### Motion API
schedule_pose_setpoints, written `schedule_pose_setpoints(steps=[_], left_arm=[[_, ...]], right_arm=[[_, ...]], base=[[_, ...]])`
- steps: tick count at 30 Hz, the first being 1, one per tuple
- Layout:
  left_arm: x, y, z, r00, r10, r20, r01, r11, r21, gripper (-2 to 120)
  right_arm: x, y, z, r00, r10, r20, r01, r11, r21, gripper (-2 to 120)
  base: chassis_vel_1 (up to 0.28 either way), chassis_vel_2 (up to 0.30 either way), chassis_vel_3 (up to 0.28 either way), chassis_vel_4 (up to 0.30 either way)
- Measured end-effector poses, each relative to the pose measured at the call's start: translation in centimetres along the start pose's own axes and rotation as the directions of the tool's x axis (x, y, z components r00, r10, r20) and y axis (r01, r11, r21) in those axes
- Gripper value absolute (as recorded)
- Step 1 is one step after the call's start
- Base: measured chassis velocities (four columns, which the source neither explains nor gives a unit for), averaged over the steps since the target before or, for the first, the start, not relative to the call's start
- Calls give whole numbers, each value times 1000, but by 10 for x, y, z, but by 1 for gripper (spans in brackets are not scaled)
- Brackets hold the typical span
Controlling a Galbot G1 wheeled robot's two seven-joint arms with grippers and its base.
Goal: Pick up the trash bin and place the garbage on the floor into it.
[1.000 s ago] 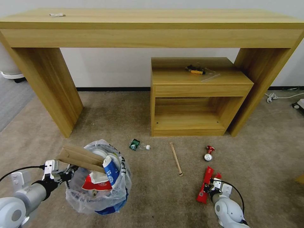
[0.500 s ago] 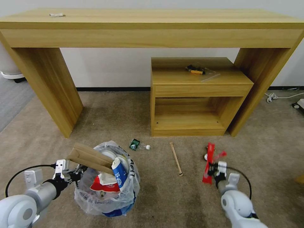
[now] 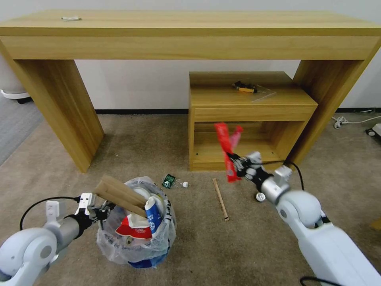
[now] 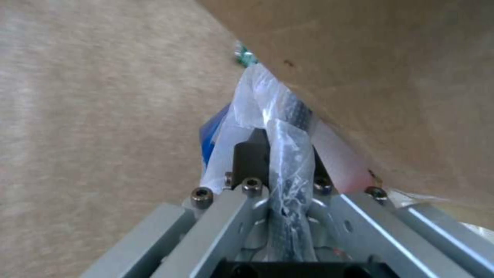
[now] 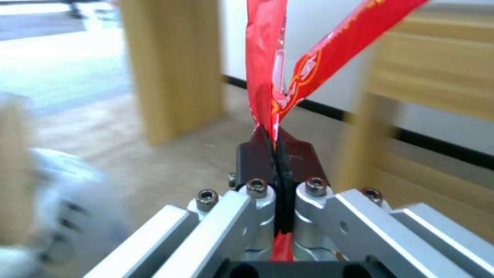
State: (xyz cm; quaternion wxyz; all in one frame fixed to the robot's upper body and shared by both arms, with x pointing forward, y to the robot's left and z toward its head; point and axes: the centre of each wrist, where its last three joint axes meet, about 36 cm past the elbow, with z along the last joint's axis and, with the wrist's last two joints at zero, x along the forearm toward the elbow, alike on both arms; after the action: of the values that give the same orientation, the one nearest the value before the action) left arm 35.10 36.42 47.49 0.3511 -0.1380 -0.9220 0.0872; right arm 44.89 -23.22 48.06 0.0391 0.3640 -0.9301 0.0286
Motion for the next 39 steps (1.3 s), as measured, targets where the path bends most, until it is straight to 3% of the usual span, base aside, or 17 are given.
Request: schedule_pose_setpoints(steps=[3, 7, 13, 24, 36, 39], left_arm=[[-21, -14, -7, 998, 49, -29, -49, 999, -12, 0], [-35, -24, -17, 996, 80, -39, -81, 997, -17, 0], [-48, -35, -28, 994, 100, -46, -101, 994, -33, 0], [-38, -35, -48, 996, 86, -32, -86, 996, -8, 0], [-32, -33, -53, 996, 81, -23, -81, 997, -7, 0], [-31, -31, -54, 997, 75, -20, -75, 997, -7, 0]], right_arm=[[-27, 30, -14, 992, -128, 24, 128, 992, -7, 0], [-46, 54, -25, 973, -225, 43, 226, 974, -5, 0], [-66, 75, -24, 952, -306, 20, 306, 952, 17, 0], [-78, 89, 6, 933, -357, -49, 359, 932, 50, 0], [-68, 97, 28, 935, -339, -101, 345, 938, 40, 0], [-65, 93, 26, 941, -321, -110, 328, 943, 50, 9]], base=[[0, 0, 0, 0], [0, 0, 0, 0], [0, 0, 0, 0], [0, 0, 0, 0], [0, 0, 0, 0], [0, 0, 0, 0]])
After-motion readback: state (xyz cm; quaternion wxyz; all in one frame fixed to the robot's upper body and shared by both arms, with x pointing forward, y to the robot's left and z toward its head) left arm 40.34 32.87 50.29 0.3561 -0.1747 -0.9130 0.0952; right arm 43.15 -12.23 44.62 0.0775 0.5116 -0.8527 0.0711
